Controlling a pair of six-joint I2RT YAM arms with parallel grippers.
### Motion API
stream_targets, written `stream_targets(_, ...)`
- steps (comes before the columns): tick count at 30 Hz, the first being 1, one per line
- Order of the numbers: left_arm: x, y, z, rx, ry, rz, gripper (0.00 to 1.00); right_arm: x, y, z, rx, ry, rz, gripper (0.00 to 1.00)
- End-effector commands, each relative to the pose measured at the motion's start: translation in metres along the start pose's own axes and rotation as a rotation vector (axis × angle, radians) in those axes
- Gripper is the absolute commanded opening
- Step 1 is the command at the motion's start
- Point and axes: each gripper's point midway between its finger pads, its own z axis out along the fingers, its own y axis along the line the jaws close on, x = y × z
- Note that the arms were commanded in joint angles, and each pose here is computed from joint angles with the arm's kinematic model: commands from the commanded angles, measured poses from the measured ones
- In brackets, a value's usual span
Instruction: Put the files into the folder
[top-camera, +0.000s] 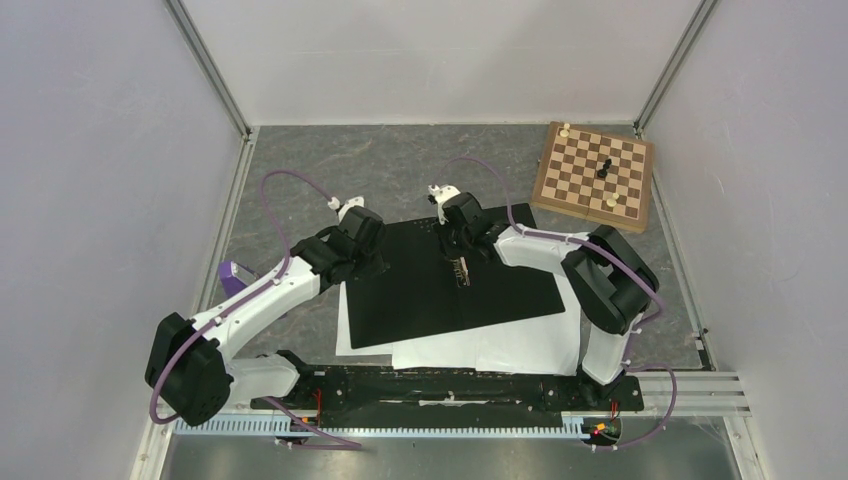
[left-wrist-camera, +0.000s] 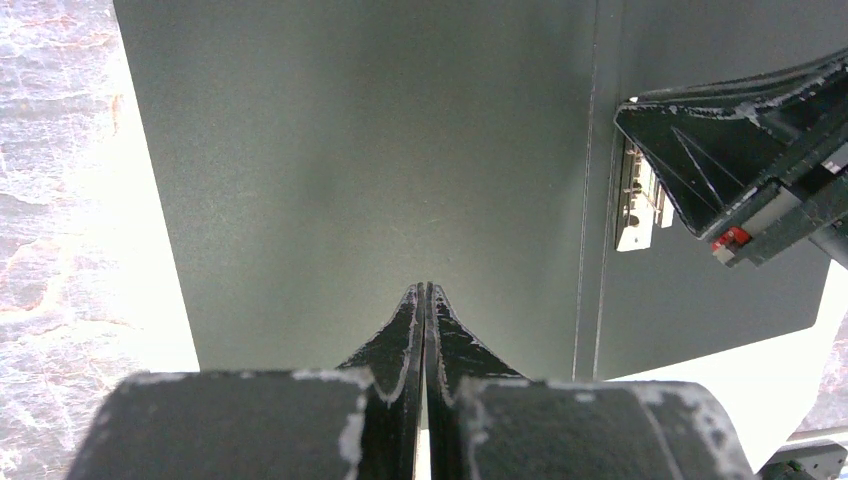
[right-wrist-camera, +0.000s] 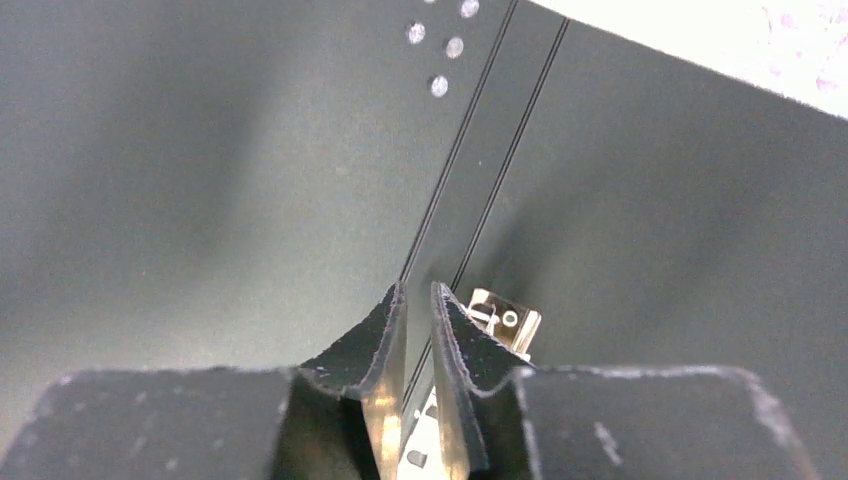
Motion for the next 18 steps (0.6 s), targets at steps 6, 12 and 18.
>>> stream_targets(6, -0.016, -0.012, -0.004, 0.035, -0.032, 0.024, 0.02, -0.046, -0.001, 0.007, 0.028, -0.068, -0.057, 0.23)
stream_targets(12, -0.018, -0.013, -0.005, 0.036, -0.037, 0.024, 0.02, -0.065, -0.001, -0.007, 0.043, -0.087, -0.07, 0.29)
stream_targets(18, -0.017, -0.011, -0.007, 0.038, -0.038, 0.018, 0.02, -0.04, -0.038, -0.038, 0.254, -0.02, -0.03, 0.38)
